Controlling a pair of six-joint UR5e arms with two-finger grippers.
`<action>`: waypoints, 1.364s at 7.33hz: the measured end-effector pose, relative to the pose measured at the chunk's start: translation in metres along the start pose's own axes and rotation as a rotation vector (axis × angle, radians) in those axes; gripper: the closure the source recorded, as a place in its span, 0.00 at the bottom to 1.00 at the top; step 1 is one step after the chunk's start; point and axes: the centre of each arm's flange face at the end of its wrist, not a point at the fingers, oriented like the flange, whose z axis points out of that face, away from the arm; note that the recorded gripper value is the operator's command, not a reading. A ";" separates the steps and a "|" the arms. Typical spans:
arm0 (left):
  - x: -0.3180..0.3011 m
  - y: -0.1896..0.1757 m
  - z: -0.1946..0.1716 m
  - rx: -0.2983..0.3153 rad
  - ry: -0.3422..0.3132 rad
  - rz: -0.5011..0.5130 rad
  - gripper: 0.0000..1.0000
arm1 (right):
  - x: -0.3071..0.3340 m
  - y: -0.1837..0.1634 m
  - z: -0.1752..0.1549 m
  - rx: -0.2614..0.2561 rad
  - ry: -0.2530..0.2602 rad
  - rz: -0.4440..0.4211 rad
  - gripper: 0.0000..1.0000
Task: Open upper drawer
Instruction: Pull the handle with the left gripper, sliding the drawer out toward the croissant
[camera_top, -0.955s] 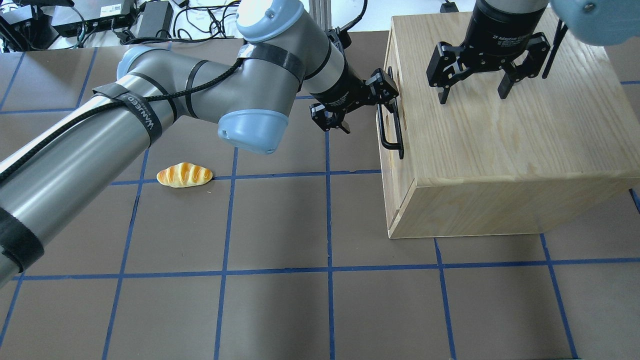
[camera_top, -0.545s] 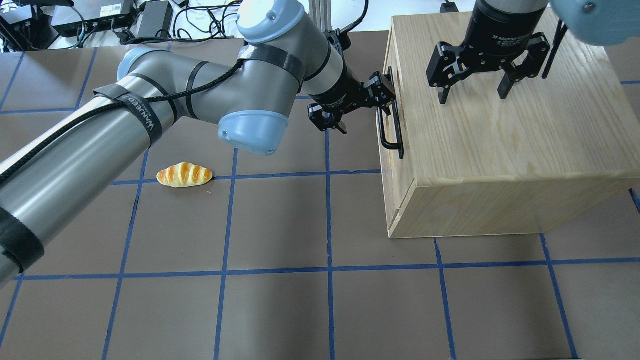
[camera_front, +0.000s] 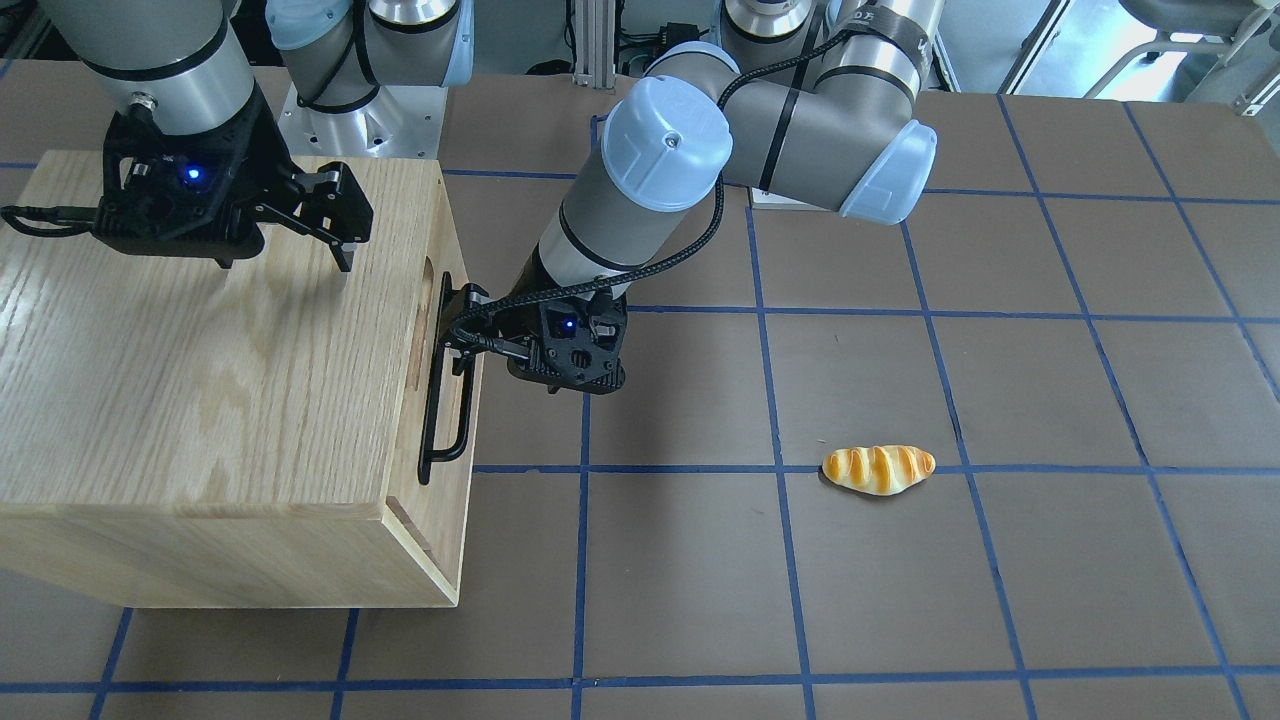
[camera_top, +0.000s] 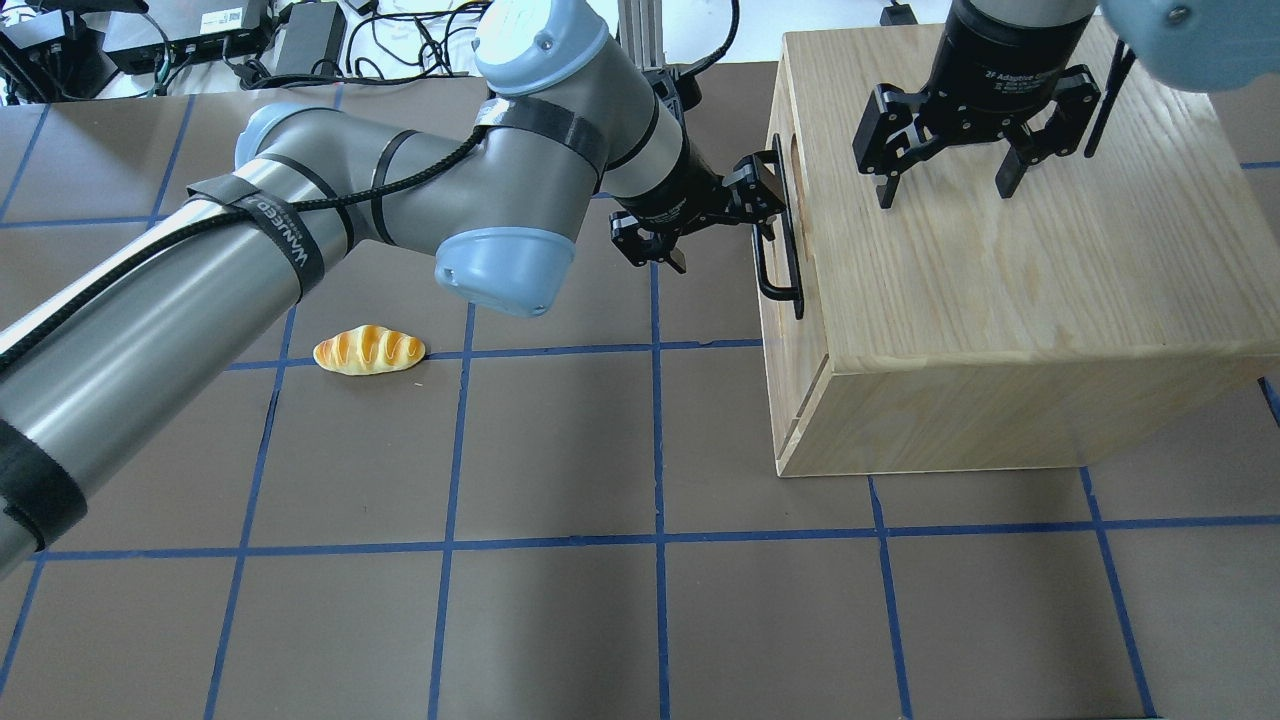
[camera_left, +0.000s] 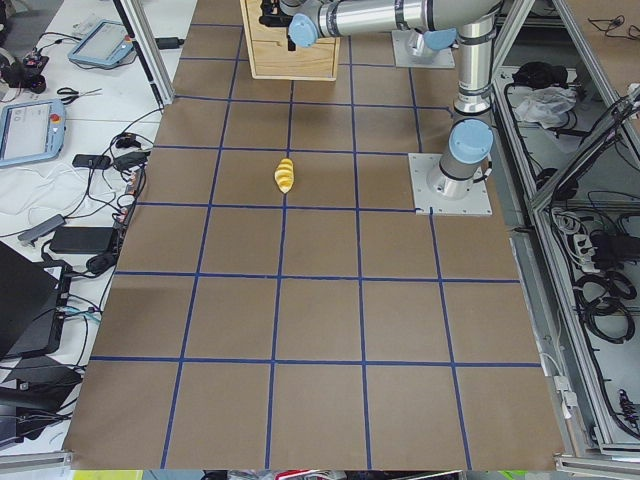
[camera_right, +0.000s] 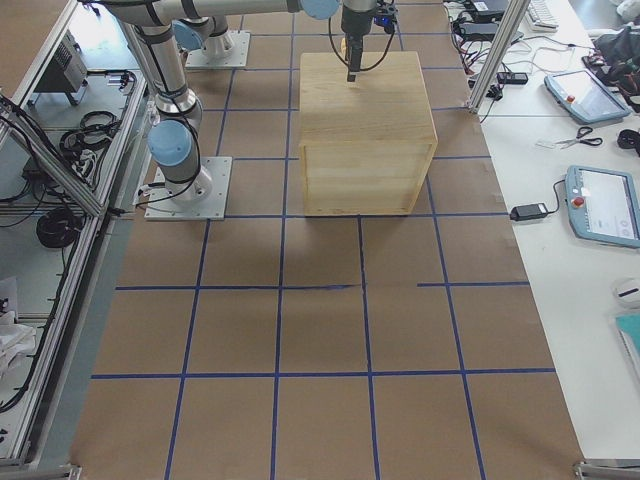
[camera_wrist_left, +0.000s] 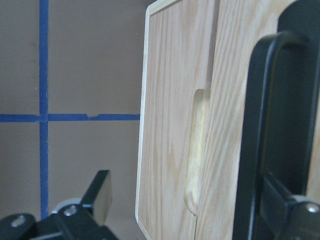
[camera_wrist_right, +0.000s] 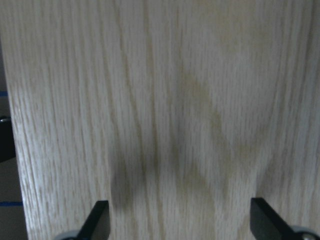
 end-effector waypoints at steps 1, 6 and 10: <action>-0.004 -0.002 -0.003 0.003 -0.001 0.022 0.00 | 0.000 0.000 0.000 0.000 0.000 0.001 0.00; -0.034 -0.011 -0.014 -0.010 -0.056 0.112 0.00 | 0.000 0.000 0.000 0.000 0.000 0.001 0.00; -0.057 -0.018 -0.033 -0.002 -0.066 0.139 0.00 | 0.000 0.000 0.000 0.000 0.000 0.001 0.00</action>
